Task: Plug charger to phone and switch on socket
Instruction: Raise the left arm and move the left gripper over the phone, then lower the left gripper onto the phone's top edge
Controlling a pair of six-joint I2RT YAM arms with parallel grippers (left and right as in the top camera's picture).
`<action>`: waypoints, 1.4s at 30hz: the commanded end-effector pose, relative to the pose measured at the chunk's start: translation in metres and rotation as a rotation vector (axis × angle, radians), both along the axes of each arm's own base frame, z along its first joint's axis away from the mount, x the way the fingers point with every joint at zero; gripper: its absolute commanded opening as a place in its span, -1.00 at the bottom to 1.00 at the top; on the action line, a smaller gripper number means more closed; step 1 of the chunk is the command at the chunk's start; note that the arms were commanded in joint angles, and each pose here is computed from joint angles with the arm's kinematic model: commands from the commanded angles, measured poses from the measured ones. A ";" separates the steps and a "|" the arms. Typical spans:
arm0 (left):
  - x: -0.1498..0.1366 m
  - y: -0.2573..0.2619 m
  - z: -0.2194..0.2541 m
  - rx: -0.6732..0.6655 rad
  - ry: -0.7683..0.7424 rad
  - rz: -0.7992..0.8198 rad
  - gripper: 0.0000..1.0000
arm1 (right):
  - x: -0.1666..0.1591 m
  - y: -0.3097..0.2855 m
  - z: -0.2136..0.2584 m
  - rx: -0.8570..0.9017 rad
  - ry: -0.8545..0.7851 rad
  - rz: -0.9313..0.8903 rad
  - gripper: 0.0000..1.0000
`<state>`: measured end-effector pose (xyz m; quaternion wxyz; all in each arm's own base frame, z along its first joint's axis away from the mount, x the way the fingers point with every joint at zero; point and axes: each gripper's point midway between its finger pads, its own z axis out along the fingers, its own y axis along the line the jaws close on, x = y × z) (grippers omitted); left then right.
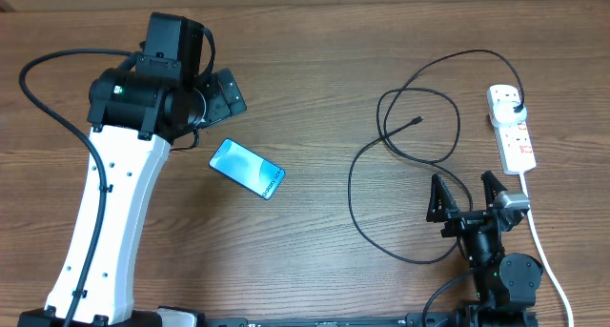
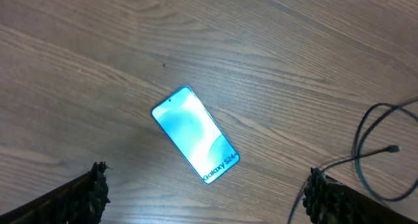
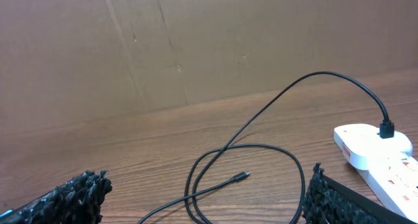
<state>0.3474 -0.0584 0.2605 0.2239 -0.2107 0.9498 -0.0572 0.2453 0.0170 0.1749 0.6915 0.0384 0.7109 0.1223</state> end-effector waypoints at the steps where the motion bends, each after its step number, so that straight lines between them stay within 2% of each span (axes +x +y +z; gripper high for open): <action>1: 0.000 -0.002 0.003 -0.042 0.001 0.081 1.00 | 0.000 -0.001 -0.003 -0.002 0.001 -0.005 1.00; 11: 0.014 0.006 -0.015 -0.023 0.052 0.214 1.00 | 0.000 -0.001 -0.003 -0.002 0.001 -0.005 1.00; 20: 0.032 0.003 -0.045 0.014 0.206 0.253 1.00 | 0.000 -0.001 -0.003 -0.002 0.001 -0.005 1.00; 31: 0.037 0.010 -0.109 -0.097 0.441 0.348 1.00 | 0.000 -0.001 -0.003 -0.002 0.001 -0.005 1.00; 42: 0.038 0.015 -0.137 -0.083 0.519 0.400 1.00 | 0.000 -0.001 -0.003 -0.002 0.001 -0.005 1.00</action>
